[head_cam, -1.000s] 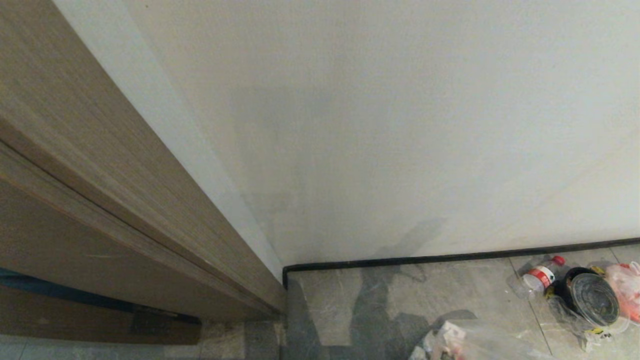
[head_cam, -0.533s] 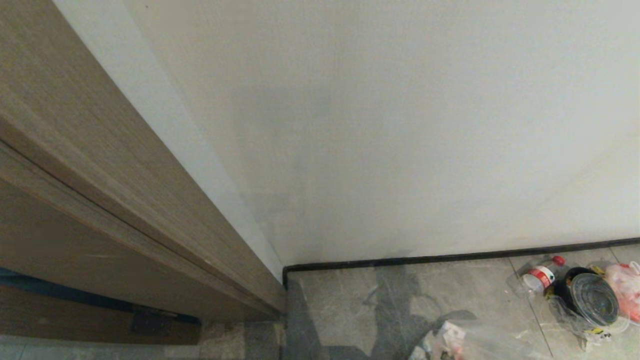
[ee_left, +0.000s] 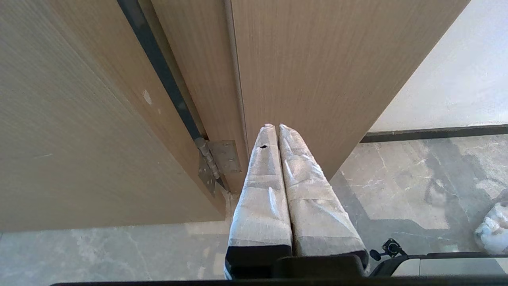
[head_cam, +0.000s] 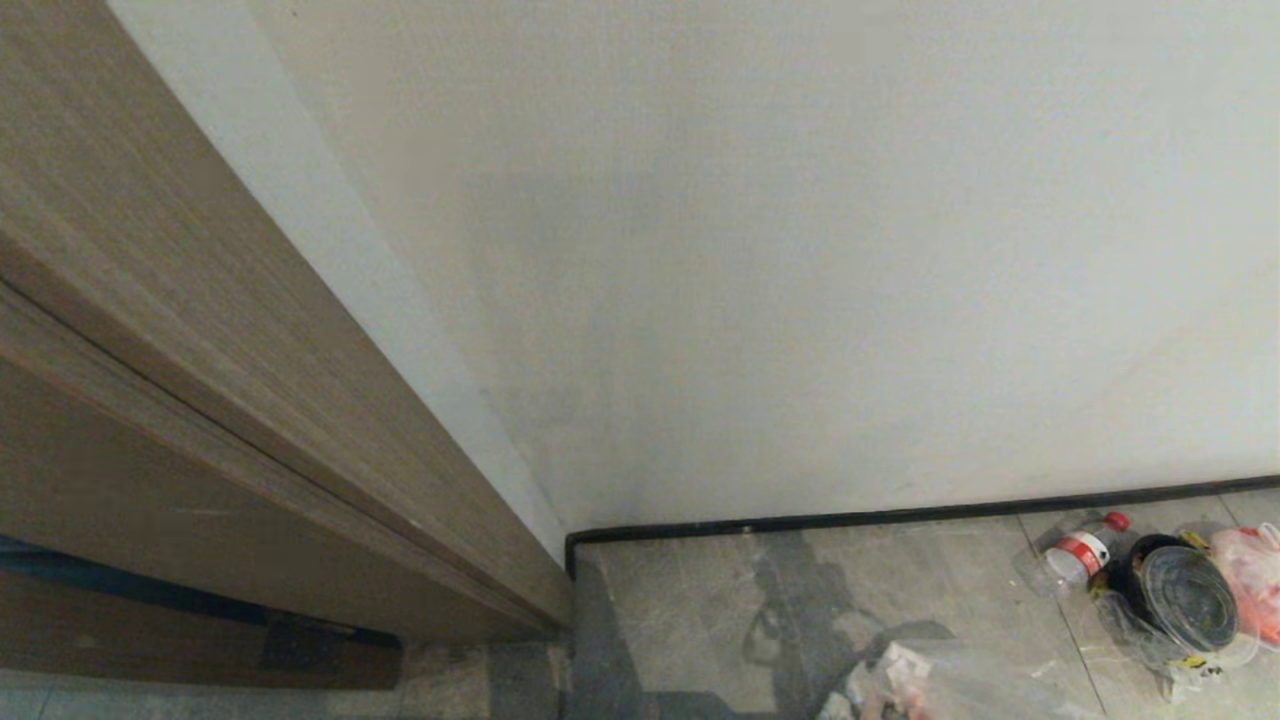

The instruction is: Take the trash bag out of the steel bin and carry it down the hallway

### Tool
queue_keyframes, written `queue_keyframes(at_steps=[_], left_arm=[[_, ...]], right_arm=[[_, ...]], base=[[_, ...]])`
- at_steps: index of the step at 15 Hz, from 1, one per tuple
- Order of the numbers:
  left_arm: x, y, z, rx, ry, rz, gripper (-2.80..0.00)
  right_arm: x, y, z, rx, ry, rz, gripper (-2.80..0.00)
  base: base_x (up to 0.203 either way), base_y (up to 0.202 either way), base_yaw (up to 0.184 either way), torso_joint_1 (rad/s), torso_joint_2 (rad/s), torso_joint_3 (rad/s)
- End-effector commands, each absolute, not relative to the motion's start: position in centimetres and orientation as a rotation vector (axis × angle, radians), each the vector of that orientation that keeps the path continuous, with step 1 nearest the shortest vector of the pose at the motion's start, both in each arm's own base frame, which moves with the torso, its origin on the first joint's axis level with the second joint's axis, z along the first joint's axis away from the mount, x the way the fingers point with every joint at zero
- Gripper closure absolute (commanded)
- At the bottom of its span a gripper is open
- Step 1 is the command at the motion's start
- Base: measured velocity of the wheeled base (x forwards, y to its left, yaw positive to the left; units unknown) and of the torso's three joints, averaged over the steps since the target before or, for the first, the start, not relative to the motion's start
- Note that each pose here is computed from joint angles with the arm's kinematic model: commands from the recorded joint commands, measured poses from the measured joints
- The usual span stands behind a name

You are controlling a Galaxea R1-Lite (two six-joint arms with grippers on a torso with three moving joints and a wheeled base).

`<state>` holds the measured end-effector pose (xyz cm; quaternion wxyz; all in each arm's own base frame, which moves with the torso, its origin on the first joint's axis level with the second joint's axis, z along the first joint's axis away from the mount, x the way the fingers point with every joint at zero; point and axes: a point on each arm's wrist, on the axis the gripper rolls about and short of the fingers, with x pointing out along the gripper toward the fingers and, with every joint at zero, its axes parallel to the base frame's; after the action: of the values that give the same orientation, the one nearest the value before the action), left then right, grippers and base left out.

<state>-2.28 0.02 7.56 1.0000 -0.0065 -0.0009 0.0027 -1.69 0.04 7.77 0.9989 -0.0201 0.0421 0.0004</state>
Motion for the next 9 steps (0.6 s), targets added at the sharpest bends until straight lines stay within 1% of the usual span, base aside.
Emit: queue_keyframes(at_steps=[1, 9], left_arm=[[-2.27, 0.02, 7.52, -0.014, 0.000, 0.006, 0.00], [-2.27, 0.02, 7.52, -0.008, 0.000, 0.006, 0.00]], right_arm=[[-2.28, 0.00, 7.55, -0.017, 0.004, 0.014, 0.00], [-2.28, 0.00, 7.55, -0.017, 0.004, 0.014, 0.00]], base=[[0.000, 0.000, 0.000, 0.000, 0.00, 0.000], [0.000, 0.000, 0.000, 0.000, 0.00, 0.000]])
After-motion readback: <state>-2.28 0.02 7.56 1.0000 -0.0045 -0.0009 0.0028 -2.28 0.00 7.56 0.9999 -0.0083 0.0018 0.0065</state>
